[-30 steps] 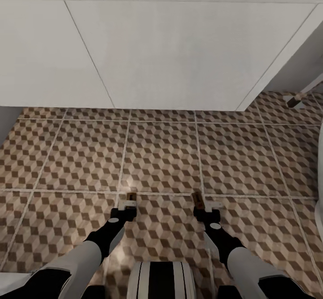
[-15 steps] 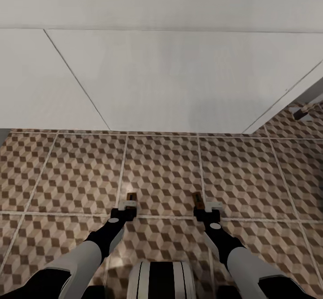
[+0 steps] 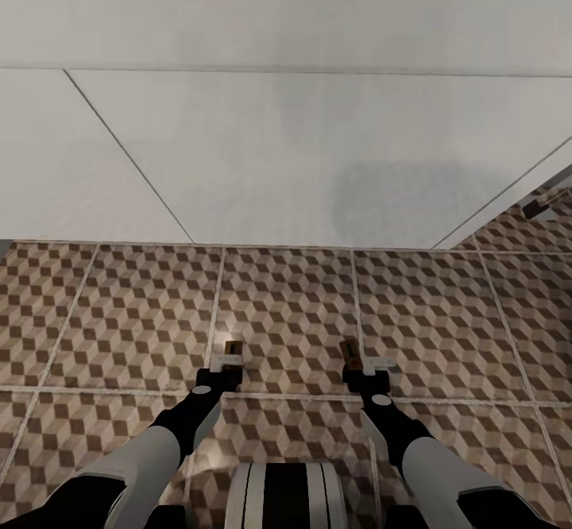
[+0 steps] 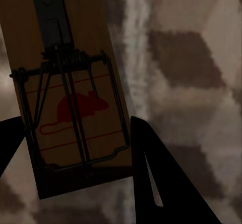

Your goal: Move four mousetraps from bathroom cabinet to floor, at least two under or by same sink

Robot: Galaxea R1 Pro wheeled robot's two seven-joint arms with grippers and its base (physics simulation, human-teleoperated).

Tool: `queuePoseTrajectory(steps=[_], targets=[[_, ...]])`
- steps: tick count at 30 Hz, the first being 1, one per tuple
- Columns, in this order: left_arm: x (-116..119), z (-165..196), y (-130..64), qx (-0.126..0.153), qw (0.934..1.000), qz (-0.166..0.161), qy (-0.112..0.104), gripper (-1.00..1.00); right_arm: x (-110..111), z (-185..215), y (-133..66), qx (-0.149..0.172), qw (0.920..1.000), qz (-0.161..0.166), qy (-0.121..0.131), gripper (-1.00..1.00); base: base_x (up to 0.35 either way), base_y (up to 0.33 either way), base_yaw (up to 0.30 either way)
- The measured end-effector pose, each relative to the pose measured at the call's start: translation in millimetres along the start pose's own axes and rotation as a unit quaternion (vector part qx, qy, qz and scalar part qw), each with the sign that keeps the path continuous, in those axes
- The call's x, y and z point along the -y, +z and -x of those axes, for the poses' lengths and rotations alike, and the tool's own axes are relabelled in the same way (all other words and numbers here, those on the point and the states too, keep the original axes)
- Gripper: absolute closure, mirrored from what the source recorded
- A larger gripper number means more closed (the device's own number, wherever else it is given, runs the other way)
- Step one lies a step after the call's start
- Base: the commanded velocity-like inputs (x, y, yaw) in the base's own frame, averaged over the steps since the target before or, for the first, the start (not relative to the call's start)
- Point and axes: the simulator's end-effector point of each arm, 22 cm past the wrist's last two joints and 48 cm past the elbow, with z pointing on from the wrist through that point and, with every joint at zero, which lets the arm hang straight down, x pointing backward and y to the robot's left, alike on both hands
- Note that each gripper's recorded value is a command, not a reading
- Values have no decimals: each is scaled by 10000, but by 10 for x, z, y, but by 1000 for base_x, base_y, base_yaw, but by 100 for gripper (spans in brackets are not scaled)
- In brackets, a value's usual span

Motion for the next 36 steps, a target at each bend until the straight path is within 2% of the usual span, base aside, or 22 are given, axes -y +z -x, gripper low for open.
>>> queuePoseTrajectory(steps=[19,27,36], targets=[[6,-1,-1,-5,10000,1,-14,100,1,1,0,-1,10000,-3,0,100,2,0,0],[-1,-5,-2,-12,10000,13,-16,100,1,-1,-2,-1,10000,-2,0,100,180,0,0],[-3,-5,-1,-10,10000,14,-5,100,0,0,0,1,10000,0,0,100,30,0,0]])
